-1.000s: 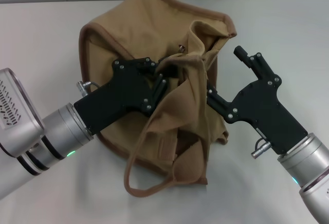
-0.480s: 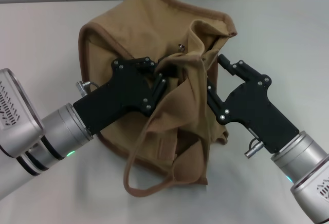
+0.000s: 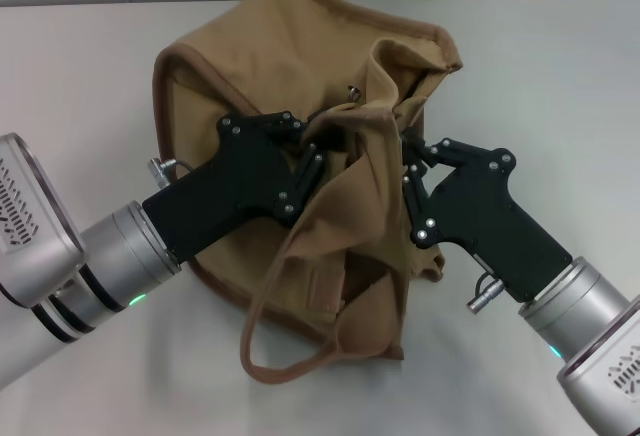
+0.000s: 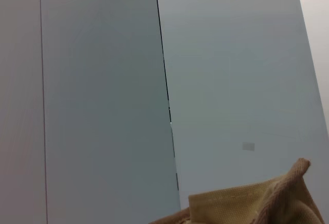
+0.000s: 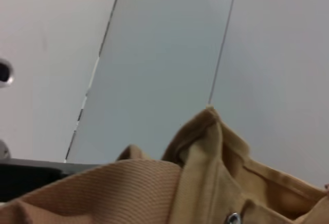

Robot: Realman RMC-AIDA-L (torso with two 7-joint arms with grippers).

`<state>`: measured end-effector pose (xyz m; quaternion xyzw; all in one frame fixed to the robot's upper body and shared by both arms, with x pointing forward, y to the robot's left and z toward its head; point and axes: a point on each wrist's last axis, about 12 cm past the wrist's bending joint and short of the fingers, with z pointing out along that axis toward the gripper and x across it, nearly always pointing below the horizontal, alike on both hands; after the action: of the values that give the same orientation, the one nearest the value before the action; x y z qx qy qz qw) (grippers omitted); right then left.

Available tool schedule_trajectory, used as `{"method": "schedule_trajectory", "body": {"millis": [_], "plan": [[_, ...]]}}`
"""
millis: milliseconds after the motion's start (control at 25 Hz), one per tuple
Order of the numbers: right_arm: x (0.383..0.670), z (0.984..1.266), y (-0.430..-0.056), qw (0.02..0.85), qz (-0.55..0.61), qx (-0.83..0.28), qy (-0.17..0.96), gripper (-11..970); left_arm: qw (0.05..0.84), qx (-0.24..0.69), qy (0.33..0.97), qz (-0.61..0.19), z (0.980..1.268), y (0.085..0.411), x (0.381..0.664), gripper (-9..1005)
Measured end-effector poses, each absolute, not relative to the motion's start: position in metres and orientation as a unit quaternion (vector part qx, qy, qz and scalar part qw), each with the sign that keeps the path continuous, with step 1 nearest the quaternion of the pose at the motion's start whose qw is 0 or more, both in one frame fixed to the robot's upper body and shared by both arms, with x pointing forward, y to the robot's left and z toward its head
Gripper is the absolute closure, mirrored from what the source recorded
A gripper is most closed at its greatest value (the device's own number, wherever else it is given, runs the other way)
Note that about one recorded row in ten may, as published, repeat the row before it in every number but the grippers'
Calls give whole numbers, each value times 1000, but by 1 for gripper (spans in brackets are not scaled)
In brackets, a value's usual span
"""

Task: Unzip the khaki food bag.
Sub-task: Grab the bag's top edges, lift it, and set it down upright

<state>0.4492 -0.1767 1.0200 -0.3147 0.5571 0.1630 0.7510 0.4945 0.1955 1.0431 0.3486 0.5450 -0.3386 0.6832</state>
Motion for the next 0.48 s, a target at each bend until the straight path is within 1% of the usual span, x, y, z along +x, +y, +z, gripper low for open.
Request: {"method": "schedule_trajectory", "body": {"millis": [480], "plan": [[448, 1017, -178, 748, 152, -321, 561, 949, 688, 345, 537, -345, 1044, 197, 491, 938]]}}
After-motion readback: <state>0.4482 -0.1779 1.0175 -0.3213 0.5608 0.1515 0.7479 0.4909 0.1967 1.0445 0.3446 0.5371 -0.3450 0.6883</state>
